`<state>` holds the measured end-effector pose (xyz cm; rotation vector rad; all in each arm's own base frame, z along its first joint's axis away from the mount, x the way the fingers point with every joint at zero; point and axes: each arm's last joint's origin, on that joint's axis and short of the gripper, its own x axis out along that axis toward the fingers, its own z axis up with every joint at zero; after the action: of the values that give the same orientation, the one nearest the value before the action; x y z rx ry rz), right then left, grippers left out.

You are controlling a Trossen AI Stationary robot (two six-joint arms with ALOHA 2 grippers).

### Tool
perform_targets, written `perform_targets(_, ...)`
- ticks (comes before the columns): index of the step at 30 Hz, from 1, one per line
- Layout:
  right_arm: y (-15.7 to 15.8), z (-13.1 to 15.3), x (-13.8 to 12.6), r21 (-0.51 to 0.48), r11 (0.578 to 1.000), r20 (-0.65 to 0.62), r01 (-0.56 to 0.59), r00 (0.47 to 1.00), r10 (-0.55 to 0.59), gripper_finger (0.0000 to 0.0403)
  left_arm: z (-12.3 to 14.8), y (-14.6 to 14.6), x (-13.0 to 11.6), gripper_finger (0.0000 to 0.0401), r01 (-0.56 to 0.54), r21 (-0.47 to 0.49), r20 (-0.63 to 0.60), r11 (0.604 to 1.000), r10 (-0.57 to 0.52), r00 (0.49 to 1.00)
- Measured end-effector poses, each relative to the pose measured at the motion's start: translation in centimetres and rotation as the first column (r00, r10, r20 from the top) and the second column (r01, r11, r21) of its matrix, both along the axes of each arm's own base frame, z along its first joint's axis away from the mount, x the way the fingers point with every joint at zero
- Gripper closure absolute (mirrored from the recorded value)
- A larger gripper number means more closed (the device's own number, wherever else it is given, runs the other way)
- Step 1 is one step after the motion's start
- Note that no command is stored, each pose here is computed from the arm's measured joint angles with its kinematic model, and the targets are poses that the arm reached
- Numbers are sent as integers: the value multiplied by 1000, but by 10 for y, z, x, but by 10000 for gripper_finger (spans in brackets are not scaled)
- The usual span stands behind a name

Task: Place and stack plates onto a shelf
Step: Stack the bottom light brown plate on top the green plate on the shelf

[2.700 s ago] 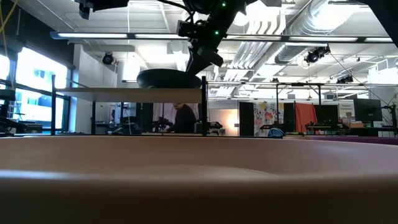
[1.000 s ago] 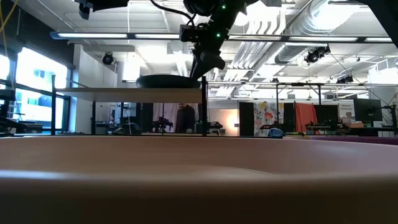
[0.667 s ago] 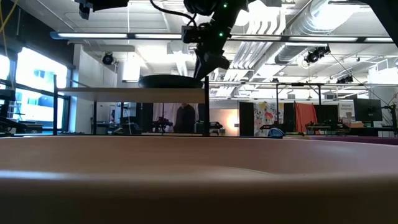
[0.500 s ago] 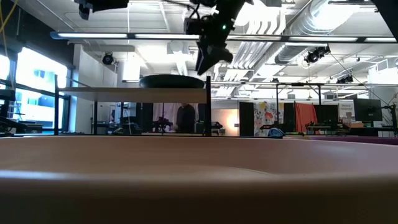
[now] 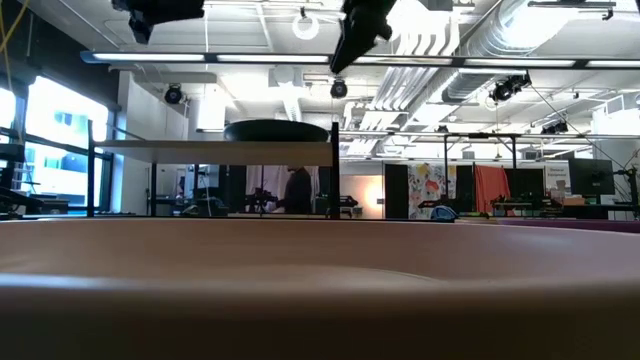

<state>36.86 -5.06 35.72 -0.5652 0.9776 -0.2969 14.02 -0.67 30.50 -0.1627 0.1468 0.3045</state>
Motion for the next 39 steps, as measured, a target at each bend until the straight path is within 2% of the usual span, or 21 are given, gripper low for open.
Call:
perform_targets(7, 22, 15, -18, 137, 986, 82, 96, 991, -108, 306, -19, -5, 0, 327, 113, -181, -151, 977, -141, 978)
perform_targets(15, 51, 17, -30, 281, 946, 88, 159, 978, -190, 306, -29, -11, 18, 327, 182, -272, -203, 945, -241, 949)
perform_targets(21, 69, 15, -33, 357, 921, 64, 154, 980, -188, 306, -42, -16, 38, 327, 189, -370, -248, 910, -292, 924)
perform_targets(26, 77, 13, -38, 365, 915, 23, 170, 981, -191, 306, -49, -20, 55, 327, 207, -458, -225, 865, -338, 914)
perform_targets(34, 80, 11, -40, 394, 904, -3, 166, 984, -180, 306, -58, -37, 77, 327, 189, -601, -165, 777, -351, 922)
perform_targets(39, 82, 11, -39, 424, 893, -13, 151, 987, -161, 306, -71, -49, 86, 327, 129, -679, -196, 723, -348, 917)
